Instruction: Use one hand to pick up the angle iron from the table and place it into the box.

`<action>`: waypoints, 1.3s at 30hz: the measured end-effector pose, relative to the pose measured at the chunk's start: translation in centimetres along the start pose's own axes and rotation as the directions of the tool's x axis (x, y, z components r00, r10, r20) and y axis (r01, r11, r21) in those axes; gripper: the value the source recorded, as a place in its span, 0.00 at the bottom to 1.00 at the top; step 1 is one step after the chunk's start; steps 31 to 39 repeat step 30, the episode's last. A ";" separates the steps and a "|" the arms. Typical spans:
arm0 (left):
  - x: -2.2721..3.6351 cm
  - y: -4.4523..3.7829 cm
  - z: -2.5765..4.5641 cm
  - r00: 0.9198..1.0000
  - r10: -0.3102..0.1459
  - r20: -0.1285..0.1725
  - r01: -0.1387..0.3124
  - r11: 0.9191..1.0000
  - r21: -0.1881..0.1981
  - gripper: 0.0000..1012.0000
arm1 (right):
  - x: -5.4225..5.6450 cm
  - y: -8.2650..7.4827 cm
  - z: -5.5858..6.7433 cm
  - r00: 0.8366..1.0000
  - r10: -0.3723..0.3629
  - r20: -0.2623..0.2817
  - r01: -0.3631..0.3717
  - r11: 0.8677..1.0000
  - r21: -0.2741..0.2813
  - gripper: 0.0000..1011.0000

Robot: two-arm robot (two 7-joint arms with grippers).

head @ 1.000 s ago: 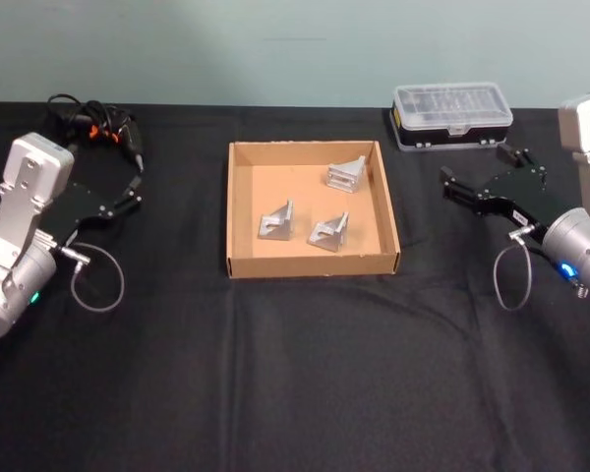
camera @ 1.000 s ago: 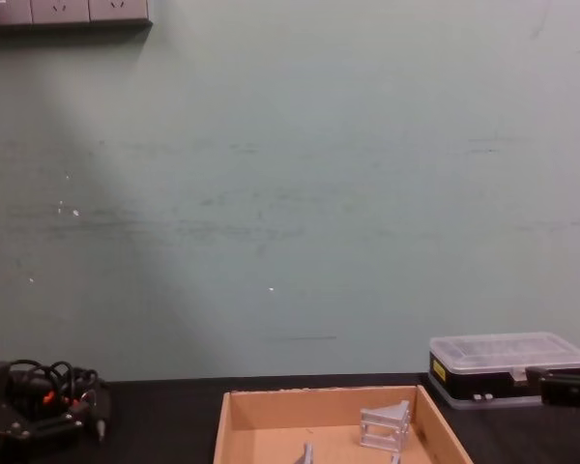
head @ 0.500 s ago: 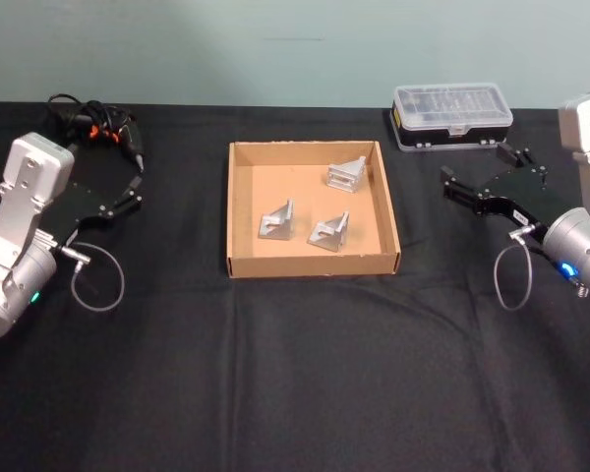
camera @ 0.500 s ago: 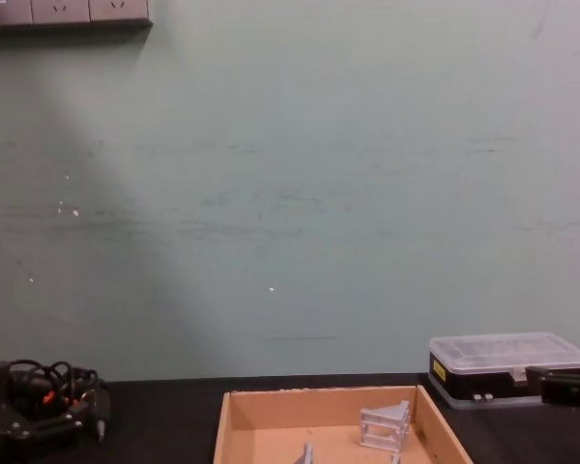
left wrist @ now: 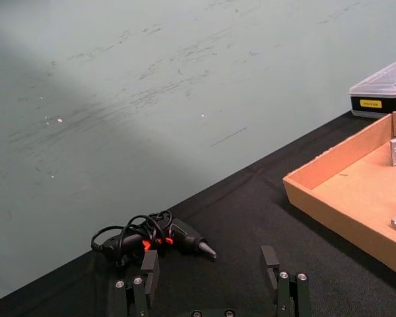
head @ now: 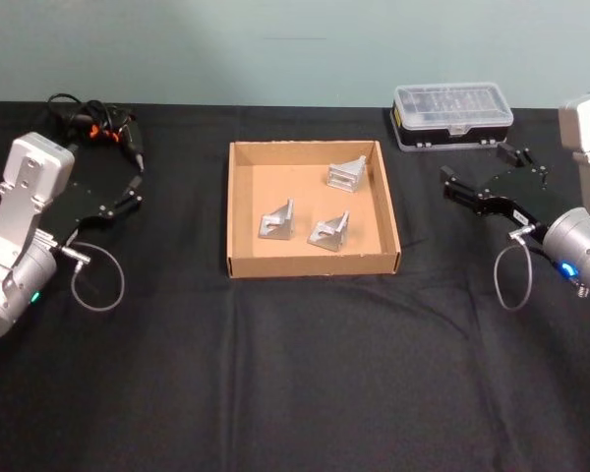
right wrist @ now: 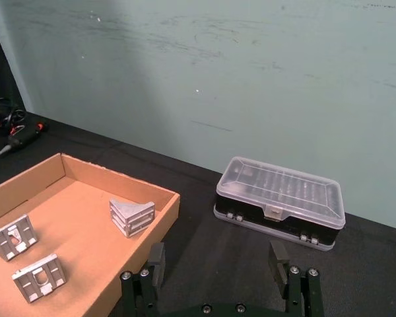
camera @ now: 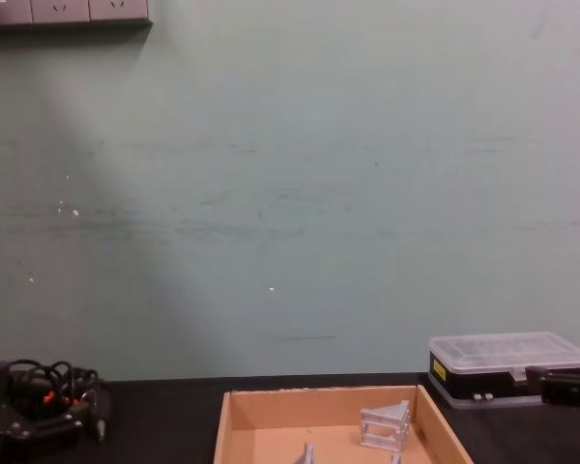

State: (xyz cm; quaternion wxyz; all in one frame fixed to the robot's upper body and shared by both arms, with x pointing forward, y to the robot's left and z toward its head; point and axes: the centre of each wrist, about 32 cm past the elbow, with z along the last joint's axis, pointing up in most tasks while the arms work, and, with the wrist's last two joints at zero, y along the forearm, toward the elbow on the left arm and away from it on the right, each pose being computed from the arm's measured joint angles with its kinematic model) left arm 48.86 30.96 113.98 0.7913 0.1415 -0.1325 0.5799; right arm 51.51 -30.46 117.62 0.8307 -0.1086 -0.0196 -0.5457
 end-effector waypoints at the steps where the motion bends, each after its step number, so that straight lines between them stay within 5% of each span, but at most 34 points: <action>1: 0.00 0.00 0.00 1.000 0.000 0.000 0.000 1.000 0.000 0.99 | 0.0 0.0 0.0 1.000 0.000 0.000 0.000 1.000 0.000 0.99; 39: 0.00 0.00 0.00 1.000 0.000 0.000 0.000 1.000 0.000 0.99 | 0.0 0.0 0.0 1.000 0.000 0.000 0.000 1.000 0.000 0.99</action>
